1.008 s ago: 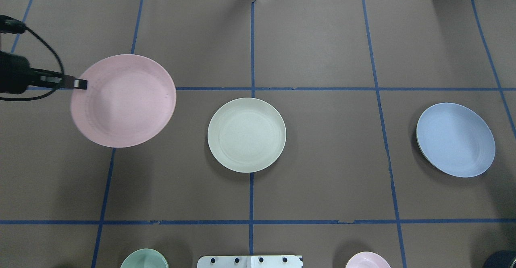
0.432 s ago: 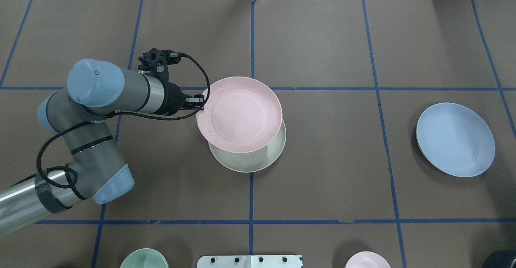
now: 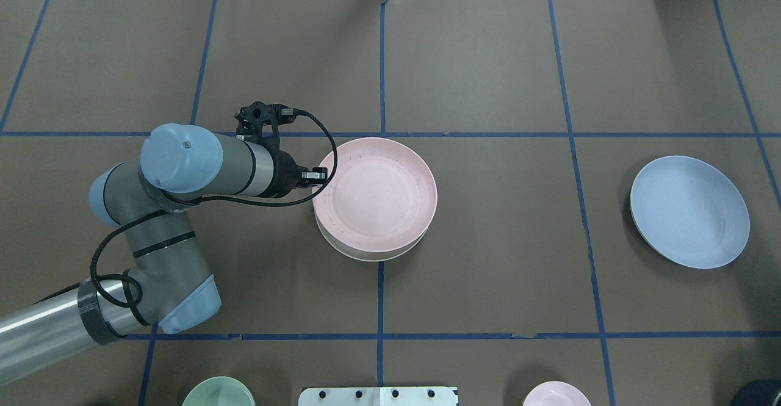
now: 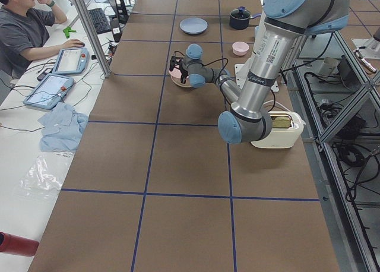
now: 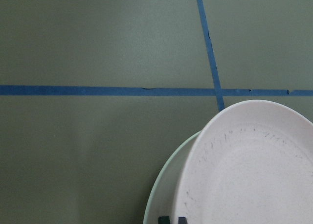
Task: Stack three plates with pink and blue
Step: 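Carry the pink plate onto the cream plate and open the left gripper, then withdraw the left gripper from the stacked plates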
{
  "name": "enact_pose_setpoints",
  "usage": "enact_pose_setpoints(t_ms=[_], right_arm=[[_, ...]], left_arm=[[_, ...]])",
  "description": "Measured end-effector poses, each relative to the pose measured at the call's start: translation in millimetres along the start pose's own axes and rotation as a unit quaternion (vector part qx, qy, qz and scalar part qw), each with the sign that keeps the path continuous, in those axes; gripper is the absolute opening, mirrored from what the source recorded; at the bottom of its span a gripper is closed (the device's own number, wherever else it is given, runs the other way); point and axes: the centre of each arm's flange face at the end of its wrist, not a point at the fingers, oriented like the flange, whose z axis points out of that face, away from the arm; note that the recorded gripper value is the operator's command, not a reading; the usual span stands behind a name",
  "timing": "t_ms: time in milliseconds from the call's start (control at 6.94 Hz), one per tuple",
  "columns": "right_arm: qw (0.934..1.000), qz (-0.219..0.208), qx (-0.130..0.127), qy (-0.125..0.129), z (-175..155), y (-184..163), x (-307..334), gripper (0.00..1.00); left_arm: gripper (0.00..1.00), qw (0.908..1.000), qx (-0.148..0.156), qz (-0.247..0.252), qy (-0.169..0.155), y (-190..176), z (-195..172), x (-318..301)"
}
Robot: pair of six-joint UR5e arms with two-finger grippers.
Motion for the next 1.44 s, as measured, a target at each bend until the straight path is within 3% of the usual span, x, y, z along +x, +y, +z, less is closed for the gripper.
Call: enact_pose_setpoints(t_ms=[144,432,576,720,864,1152,1440], right_arm=[[1.0000,0.000,0.000,0.000,0,0,0,1.00],[1.0000,0.001,0.000,0.000,0,-1,0,1.00],[1.0000,0.001,0.000,0.000,1,0,0,1.00],[1.0000,0.001,-0.001,0.000,1,0,1,1.00],[1.0000,0.001,0.000,0.000,1,0,1,1.00],[1.0000,0.001,-0.001,0.000,1,0,0,1.00],[0.9995,0.029,-0.009,-0.003,11,0,-9,0.99]], left_arm=[[0.08,1.0000,-0.001,0.002,-0.001,5,3,1],[0.54,1.0000,-0.003,0.003,-0.004,9,6,-2],[0.67,1.0000,-0.003,0.004,-0.005,10,6,-3],[0.91,1.0000,-0.001,0.003,-0.006,10,6,-2],[0.99,1.0000,0.003,0.002,-0.007,9,6,-2],[0.99,0.9999,0.009,0.005,-0.003,7,0,1],[0.99,0.9994,0.013,0.032,-0.002,2,-12,-4]])
